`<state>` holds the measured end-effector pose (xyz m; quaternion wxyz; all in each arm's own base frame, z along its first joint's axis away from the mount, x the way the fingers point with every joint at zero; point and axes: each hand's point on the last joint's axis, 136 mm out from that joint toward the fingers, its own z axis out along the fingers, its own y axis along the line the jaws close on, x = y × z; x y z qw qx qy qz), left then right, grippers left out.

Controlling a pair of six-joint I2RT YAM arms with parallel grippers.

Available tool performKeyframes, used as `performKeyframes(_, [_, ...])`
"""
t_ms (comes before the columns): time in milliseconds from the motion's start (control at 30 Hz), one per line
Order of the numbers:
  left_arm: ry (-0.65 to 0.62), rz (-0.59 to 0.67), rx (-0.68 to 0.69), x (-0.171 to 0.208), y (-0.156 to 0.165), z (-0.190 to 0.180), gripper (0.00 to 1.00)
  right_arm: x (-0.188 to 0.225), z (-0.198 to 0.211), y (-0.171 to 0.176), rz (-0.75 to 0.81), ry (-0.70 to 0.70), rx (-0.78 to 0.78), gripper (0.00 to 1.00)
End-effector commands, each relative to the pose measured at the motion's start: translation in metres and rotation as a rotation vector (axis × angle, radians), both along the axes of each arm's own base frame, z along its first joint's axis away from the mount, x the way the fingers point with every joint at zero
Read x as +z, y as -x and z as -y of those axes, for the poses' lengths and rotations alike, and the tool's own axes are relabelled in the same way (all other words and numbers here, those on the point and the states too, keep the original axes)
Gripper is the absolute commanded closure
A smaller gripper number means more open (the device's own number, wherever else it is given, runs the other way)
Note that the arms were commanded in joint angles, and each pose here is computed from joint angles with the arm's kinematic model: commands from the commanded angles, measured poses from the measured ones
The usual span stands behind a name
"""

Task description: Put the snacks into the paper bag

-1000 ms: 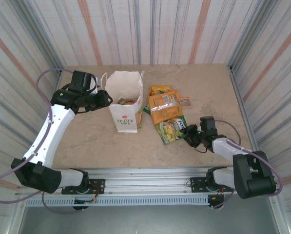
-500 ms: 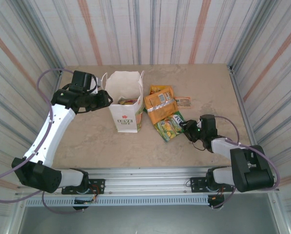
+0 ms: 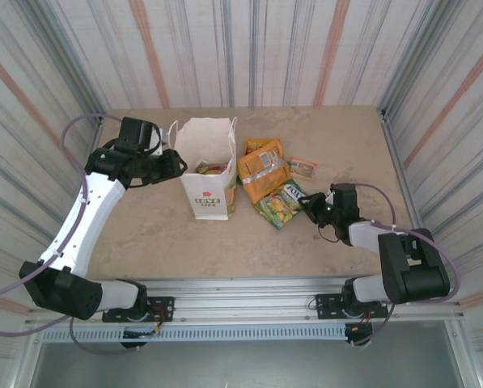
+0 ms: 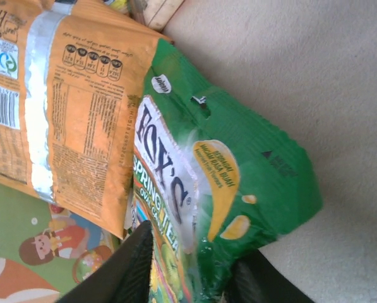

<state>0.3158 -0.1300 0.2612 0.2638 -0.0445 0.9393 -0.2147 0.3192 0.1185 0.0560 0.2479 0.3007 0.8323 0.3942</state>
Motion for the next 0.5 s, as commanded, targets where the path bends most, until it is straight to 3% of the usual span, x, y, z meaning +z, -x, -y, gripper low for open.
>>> performKeyframes(0, [-0.001, 0.013, 0.001, 0.009, 0.002, 0.000, 0.49, 0.005, 0.002, -0.006, 0.032, 0.042, 0.022, 0.79])
performKeyframes(200, [-0.001, 0.022, 0.000, 0.013, 0.001, 0.000, 0.49, 0.013, 0.001, 0.001, 0.053, 0.088, 0.076, 0.98])
performKeyframes(467, [-0.008, 0.051, 0.005, 0.026, 0.004, -0.003, 0.48, 0.062, 0.004, 0.016, 0.193, 0.221, 0.188, 1.00])
